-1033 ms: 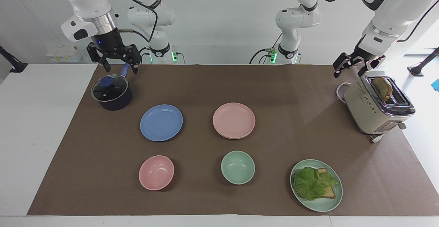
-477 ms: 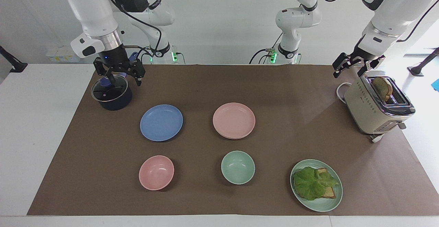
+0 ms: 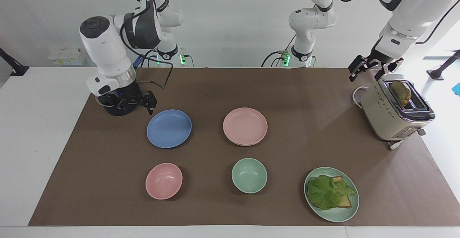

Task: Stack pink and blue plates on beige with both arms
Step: 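Reach the right gripper to the blue plate rim and grasp it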

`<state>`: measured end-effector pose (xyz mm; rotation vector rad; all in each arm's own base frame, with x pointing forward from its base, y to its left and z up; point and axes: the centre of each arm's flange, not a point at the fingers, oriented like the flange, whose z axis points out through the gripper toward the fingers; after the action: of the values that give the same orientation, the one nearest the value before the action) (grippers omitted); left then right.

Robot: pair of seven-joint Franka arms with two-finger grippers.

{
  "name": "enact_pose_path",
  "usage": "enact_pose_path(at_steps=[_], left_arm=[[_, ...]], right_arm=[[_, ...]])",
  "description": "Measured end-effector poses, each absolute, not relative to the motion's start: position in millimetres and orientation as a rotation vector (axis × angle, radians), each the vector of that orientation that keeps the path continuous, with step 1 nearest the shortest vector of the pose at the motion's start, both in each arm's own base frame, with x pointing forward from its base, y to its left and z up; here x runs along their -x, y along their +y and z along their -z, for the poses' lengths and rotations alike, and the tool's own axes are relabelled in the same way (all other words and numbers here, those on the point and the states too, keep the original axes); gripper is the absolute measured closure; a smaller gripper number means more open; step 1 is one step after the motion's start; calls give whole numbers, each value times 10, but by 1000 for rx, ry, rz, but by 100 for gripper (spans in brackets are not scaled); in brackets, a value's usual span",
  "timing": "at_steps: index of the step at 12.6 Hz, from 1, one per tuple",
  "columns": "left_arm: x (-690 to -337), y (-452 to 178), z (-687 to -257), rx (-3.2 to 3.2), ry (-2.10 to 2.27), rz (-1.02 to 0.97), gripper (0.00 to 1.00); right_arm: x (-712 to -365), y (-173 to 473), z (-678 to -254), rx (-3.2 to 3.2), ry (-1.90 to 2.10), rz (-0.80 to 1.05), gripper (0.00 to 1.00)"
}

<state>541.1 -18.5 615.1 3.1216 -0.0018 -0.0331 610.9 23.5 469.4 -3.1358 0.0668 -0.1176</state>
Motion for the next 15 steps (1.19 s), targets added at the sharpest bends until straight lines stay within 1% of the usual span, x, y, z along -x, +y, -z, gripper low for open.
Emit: enact_pose_path(at_steps=[3, 9, 13, 14, 15], left_arm=[[-5411, -185, -6151, -3122, -2, 33, 0], [-5411, -185, -6151, -3122, -2, 33, 0], [-5411, -185, -6151, -3122, -2, 33, 0], [-5411, -185, -6151, -3122, -2, 33, 0], [-5411, -185, -6151, -3122, -2, 33, 0]], right_arm=[[-6081, 193, -4132, 3137, 43, 104, 0], [-5916, 192, -3523, 3136, 21, 107, 0], [-5893, 187, -3159, 3137, -39, 92, 1], [-5892, 186, -3133, 3137, -41, 85, 6], [-5891, 186, -3131, 3137, -41, 85, 22]])
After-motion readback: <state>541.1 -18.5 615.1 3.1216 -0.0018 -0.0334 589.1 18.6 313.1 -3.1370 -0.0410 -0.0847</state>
